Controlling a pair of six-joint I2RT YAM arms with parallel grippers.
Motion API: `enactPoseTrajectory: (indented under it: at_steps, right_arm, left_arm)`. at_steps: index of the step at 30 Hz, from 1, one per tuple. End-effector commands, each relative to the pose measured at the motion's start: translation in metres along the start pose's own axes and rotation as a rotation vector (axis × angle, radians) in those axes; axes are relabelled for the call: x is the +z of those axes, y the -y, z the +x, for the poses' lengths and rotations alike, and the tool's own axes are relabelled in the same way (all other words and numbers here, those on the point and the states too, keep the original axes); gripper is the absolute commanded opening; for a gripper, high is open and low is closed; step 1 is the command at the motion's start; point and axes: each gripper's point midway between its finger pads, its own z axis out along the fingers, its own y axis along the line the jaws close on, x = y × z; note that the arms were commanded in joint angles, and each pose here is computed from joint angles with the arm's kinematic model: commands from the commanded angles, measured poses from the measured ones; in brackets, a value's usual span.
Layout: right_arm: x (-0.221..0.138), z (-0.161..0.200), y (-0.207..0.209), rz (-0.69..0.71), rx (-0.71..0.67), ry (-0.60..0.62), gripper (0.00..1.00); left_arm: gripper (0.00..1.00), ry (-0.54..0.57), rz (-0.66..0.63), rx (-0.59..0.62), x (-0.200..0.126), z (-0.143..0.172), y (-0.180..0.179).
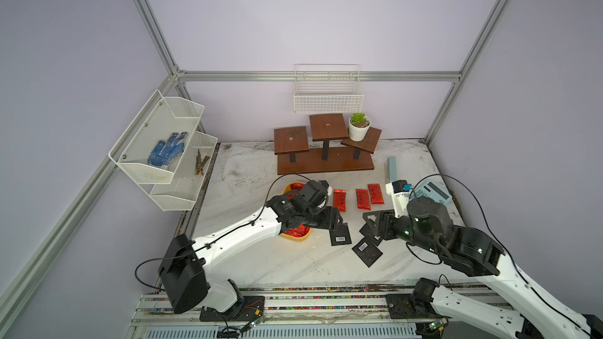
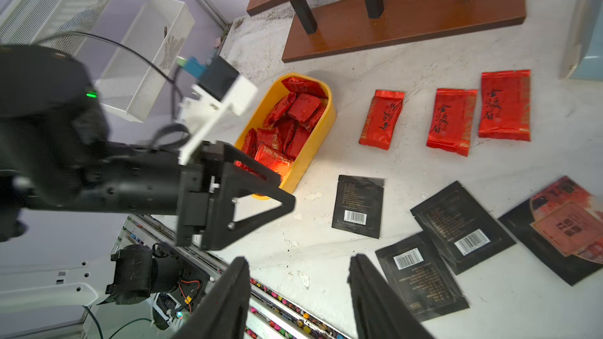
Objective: Take the tea bags out of the storage box
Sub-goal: Move the storage box to the center of the board.
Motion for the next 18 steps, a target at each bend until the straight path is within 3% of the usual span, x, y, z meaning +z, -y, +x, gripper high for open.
enactPoseTrajectory:
  at_steps: [1, 6, 9, 15, 18]
  right_arm:
    - [0.029, -0.007, -0.024, -0.086, -0.013, 0.0, 0.54]
    - [0.088, -0.001, -0.044, -0.117, -0.021, -0.082, 0.54]
    - [0.124, -0.001, -0.046, -0.086, -0.027, -0.112, 0.55]
    - [0.192, -0.007, -0.012, 0.095, 0.048, -0.155, 0.61]
    - [0.225, -0.009, 0.0, 0.107, 0.075, -0.182, 0.62]
  left_arm:
    - [0.69, 0.083, -0.177, -0.08, -0.042, 0.001, -0.058]
    - [0.76, 0.255, -0.269, -0.239, -0.097, 0.008, -0.118]
    - [0.8, 0.333, -0.274, -0.298, -0.123, 0.016, -0.135]
    - [0.81, 0.336, -0.246, -0.332, -0.136, 0.034, -0.139]
    - [0.81, 0.34, -0.24, -0.336, -0.139, 0.04, -0.14]
